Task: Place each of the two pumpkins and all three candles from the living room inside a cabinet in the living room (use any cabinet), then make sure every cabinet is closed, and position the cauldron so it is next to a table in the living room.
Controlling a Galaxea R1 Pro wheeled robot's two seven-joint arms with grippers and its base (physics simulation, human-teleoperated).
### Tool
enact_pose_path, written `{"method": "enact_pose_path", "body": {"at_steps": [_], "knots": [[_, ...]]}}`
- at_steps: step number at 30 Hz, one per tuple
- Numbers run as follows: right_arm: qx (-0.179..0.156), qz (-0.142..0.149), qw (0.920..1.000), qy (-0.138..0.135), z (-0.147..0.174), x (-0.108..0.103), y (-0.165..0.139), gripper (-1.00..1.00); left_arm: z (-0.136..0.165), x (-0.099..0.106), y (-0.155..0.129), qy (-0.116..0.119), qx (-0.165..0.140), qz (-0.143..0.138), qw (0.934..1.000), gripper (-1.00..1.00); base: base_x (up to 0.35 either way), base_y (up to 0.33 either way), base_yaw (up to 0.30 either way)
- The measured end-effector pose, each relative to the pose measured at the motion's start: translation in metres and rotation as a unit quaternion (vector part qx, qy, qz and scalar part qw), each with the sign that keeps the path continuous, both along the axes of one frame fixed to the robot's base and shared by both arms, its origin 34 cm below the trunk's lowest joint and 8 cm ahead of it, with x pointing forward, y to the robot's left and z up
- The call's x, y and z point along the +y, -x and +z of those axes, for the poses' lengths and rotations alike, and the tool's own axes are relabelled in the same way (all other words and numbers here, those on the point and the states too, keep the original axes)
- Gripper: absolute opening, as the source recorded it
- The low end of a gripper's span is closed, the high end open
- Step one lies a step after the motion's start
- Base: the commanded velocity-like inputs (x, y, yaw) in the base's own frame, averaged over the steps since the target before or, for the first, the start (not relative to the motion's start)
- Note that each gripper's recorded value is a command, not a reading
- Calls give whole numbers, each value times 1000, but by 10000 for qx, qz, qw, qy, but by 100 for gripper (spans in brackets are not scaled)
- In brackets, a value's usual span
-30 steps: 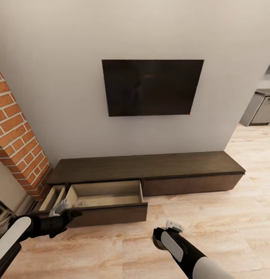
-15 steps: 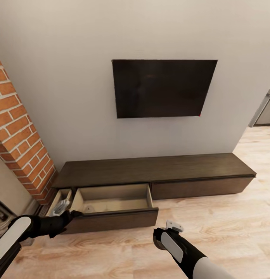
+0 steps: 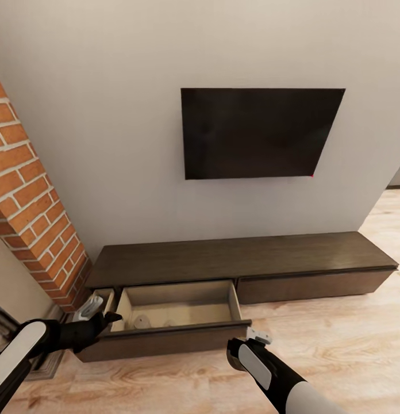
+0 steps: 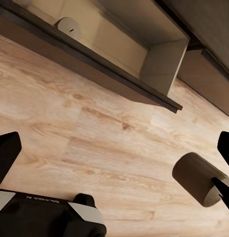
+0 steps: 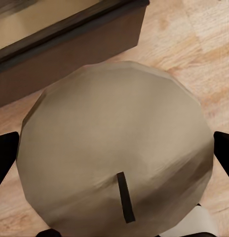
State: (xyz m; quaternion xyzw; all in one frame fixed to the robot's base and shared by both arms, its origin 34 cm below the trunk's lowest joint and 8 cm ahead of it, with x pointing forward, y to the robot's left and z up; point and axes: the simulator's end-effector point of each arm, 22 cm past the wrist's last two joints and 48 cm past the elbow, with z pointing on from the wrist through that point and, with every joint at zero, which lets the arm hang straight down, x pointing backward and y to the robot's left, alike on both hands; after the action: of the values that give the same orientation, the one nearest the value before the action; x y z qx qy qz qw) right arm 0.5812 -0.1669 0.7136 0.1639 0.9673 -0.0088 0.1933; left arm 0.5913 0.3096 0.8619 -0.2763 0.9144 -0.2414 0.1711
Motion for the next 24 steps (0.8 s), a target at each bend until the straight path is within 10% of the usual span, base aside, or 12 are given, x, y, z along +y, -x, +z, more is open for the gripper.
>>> {"method": "enact_pose_path", "body": {"at_steps": [24], "knots": [[-407, 81, 9989, 215, 20, -2, -3, -100, 15, -2, 7, 25, 1, -4, 10000, 100, 4, 6, 0]]}}
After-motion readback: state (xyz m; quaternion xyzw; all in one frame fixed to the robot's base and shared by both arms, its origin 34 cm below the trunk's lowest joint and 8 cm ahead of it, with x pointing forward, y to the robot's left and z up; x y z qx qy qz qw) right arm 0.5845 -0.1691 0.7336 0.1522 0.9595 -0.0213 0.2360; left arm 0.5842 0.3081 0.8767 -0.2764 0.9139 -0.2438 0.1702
